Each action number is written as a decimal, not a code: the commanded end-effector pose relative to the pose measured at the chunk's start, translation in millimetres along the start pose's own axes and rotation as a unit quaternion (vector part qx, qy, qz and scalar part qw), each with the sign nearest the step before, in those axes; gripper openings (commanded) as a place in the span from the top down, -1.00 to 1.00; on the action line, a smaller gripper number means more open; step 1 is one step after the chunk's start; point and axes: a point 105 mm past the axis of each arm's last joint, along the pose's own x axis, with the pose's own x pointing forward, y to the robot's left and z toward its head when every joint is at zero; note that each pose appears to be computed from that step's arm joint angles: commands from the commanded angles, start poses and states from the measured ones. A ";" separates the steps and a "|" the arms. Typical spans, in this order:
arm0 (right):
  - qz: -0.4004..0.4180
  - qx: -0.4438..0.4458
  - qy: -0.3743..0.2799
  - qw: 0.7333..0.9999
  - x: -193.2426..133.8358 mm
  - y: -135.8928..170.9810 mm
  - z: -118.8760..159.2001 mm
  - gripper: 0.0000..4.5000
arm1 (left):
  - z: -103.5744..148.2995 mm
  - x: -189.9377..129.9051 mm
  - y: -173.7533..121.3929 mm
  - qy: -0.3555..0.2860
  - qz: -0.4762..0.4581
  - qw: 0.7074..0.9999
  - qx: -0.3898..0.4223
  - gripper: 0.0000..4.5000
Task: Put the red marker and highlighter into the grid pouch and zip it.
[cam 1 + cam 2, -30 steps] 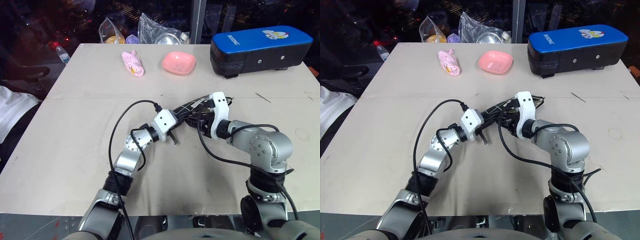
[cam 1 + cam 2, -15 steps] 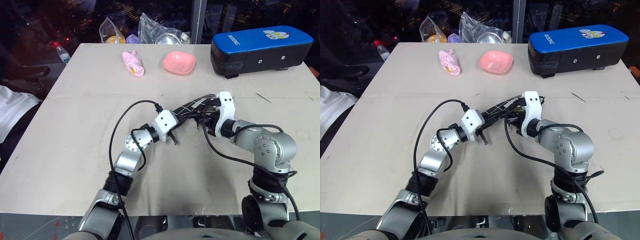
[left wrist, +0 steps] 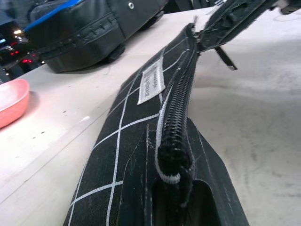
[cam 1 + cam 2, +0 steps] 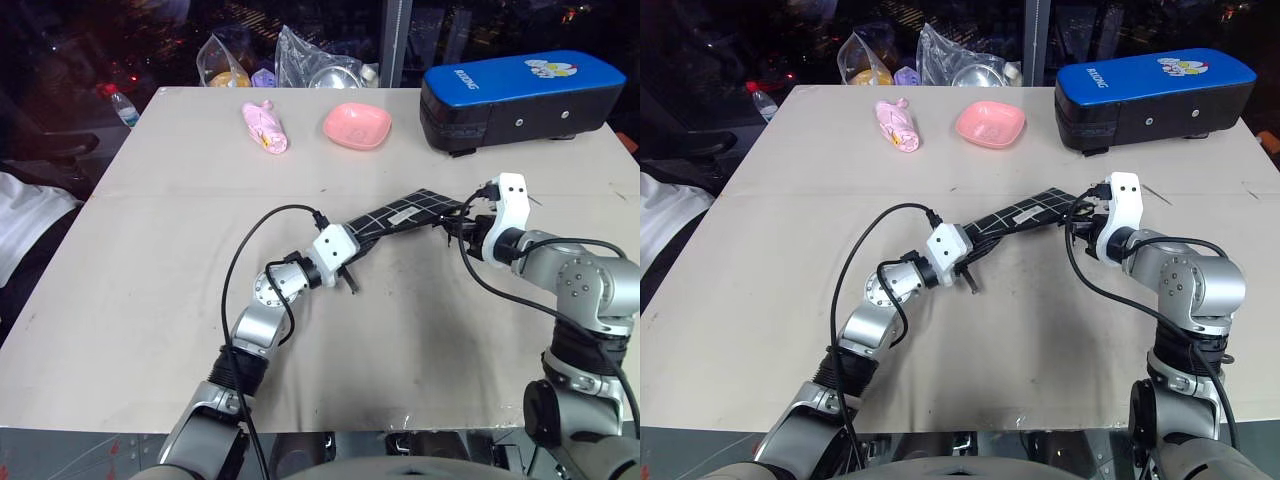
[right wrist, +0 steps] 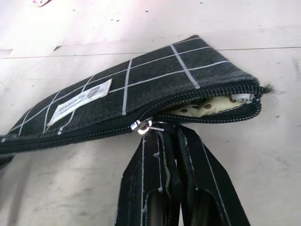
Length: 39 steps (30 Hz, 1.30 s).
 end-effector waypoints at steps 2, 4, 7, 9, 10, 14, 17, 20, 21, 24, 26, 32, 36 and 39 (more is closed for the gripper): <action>-0.078 -0.003 -0.056 0.995 -16.6 -35.8 25.4 0.99 | 8.9 -7.7 14.7 -0.014 0.028 0.999 0.020 1.00; -0.089 -0.001 -0.060 0.994 -17.9 -41.6 26.9 0.99 | 8.0 -9.2 15.9 -0.012 0.031 0.999 0.022 1.00; -0.093 -0.002 -0.062 0.994 -18.8 -44.6 28.0 0.99 | 7.4 -10.0 16.2 -0.011 0.033 0.999 0.023 1.00; -0.088 -0.004 -0.061 0.994 -18.2 -42.8 27.9 0.99 | 7.1 -10.0 16.2 -0.011 0.033 0.999 0.023 1.00; -0.084 -0.006 -0.060 0.995 -17.7 -41.2 27.4 0.99 | 6.8 -10.2 16.0 -0.011 0.034 0.999 0.023 1.00; -0.031 -0.034 -0.062 0.997 -17.5 -25.7 25.5 0.74 | 4.5 -13.1 17.8 -0.008 0.041 0.999 0.025 1.00; 0.014 -0.057 -0.057 0.997 -20.5 -15.2 22.2 0.27 | 4.4 -16.7 21.3 -0.008 0.047 0.998 0.029 1.00; 0.012 -0.099 -0.050 0.994 -22.9 -23.3 16.4 -0.34 | 3.9 -22.2 26.5 -0.007 0.053 0.998 0.034 0.86; 0.015 -0.113 -0.047 0.992 -23.9 -26.3 13.4 -0.56 | 4.0 -23.9 28.2 -0.007 0.054 0.998 0.035 0.70; 0.034 -0.171 -0.032 0.984 -28.4 -36.5 -1.9 -1.00 | 3.6 -33.5 32.4 -0.004 0.053 0.998 0.037 0.20; 0.044 -0.200 -0.023 0.979 -31.6 -43.6 -12.9 -1.00 | 2.4 -41.7 33.5 0.002 0.049 0.998 0.038 -0.26; 0.087 -0.240 -0.058 0.965 -40.7 -54.6 -25.0 -1.00 | -6.5 -73.2 24.3 0.032 0.028 0.999 -0.009 -0.97; 0.103 -0.265 -0.065 0.956 -48.9 -65.5 -35.8 -1.00 | -14.6 -96.7 10.7 0.063 0.014 0.995 -0.070 -0.97; 0.121 -0.276 -0.065 0.951 -58.5 -74.3 -47.3 -1.00 | -17.7 -111.1 -1.4 0.083 0.014 0.989 -0.124 -0.97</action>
